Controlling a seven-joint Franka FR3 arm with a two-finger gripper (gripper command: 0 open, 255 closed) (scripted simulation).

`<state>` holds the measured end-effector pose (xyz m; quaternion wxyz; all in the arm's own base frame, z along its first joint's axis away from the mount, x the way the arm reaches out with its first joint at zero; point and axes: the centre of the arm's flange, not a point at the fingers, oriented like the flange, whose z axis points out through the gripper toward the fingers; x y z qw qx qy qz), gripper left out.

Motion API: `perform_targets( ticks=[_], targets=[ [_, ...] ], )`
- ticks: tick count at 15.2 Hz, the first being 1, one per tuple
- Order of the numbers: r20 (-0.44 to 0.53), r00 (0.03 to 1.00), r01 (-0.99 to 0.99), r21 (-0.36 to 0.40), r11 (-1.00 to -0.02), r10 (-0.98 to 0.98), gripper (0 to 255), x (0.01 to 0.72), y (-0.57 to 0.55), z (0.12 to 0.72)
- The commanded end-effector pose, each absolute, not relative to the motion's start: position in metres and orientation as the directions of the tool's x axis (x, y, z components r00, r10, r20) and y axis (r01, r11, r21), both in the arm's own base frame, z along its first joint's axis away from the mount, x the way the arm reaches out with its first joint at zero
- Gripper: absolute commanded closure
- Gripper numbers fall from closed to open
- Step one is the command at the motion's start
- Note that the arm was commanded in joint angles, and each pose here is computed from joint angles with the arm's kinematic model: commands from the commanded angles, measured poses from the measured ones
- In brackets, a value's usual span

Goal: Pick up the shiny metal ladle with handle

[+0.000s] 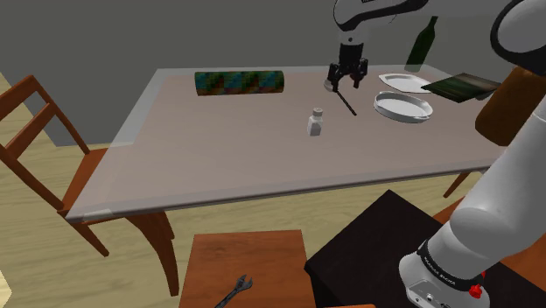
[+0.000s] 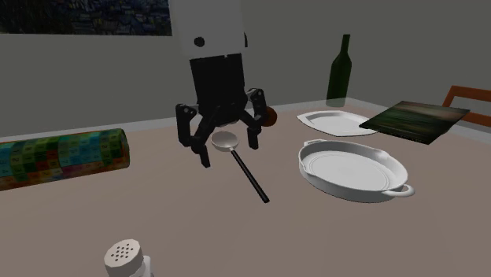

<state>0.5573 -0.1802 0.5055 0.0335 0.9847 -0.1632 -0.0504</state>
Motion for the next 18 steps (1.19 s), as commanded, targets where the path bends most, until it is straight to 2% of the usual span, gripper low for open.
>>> perform_targets(
  ticks=[1,10,18],
  targets=[
    [-0.092,0.931,-0.346,0.085,-0.934,-0.353,0,0.577,-0.200,0.497],
    [-0.110,0.875,-0.463,0.096,-0.881,-0.472,0,0.641,-0.292,0.455],
    [-0.110,0.875,-0.463,0.096,-0.881,-0.472,0,0.641,-0.292,0.415]
  ],
)
